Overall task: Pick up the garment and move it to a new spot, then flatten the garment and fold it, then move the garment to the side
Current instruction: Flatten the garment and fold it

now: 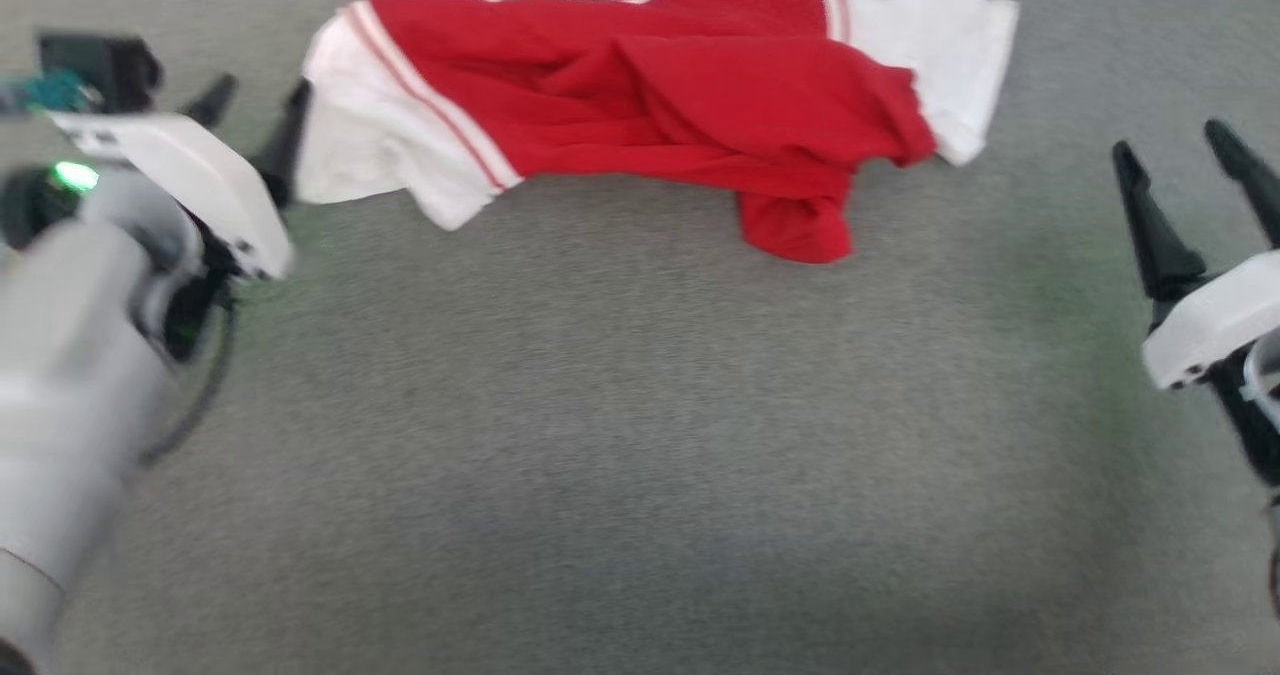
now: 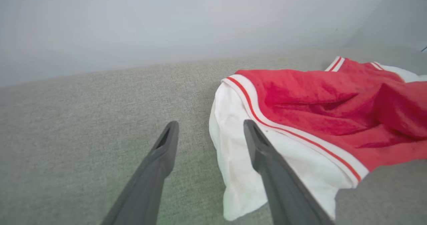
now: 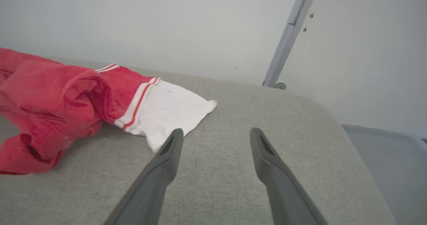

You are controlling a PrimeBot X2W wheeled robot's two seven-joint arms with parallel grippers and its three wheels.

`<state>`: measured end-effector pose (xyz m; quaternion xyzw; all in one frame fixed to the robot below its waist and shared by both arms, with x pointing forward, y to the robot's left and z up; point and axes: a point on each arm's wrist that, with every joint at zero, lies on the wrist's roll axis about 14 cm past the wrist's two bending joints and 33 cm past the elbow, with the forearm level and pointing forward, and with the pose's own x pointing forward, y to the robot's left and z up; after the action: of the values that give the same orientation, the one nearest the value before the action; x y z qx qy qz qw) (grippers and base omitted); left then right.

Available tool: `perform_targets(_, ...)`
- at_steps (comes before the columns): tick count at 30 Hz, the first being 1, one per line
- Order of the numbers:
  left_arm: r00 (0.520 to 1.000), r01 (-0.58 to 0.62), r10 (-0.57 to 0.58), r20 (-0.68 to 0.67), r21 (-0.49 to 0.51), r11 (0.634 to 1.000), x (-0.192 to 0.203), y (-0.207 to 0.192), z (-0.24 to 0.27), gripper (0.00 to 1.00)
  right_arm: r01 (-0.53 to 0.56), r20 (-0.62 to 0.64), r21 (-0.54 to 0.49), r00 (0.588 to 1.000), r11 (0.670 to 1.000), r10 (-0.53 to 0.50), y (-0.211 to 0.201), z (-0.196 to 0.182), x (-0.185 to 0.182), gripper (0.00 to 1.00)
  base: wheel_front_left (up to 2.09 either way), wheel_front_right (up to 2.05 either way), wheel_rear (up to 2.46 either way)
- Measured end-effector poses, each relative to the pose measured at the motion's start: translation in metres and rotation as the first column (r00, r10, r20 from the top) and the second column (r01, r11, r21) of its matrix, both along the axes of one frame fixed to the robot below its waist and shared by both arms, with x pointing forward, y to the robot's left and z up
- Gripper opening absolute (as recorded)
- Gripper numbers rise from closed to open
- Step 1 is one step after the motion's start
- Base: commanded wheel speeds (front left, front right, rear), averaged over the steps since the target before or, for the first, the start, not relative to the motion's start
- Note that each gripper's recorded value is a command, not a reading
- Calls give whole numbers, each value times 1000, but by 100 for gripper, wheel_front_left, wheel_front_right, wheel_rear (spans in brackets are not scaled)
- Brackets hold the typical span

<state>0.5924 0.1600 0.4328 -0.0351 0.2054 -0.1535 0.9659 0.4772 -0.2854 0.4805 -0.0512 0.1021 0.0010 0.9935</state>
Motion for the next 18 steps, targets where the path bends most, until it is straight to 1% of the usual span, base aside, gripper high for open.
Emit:
perform_targets(3,997,-60,63,40,-66,996,-22,4,-7,100,-67,-40,-62,997,996,65,8,2,19,100,0,0,0)
perform_targets(6,993,-96,101,54,-77,992,-43,8,-14,100,-130,-79,-121,990,984,121,17,5,43,100,0,0,0)
perform_targets(8,987,-122,132,89,-103,987,-49,9,-4,100,-165,-109,-157,983,974,149,21,7,60,100,0,0,0)
perform_targets(11,974,-141,157,164,-103,985,-52,12,14,100,-183,-153,-160,975,970,159,24,4,76,100,0,0,0)
perform_targets(12,957,-177,194,217,-94,980,-64,19,22,100,-206,-219,-177,961,962,166,26,-4,92,100,0,0,0)
perform_targets(14,937,-217,235,257,-98,971,-78,27,27,100,-239,-302,-202,938,950,172,29,-16,104,100,0,0,0)
perform_targets(18,909,-244,253,332,-68,967,-100,32,34,100,-272,-423,-192,890,943,170,35,-35,129,100,0,0,0)
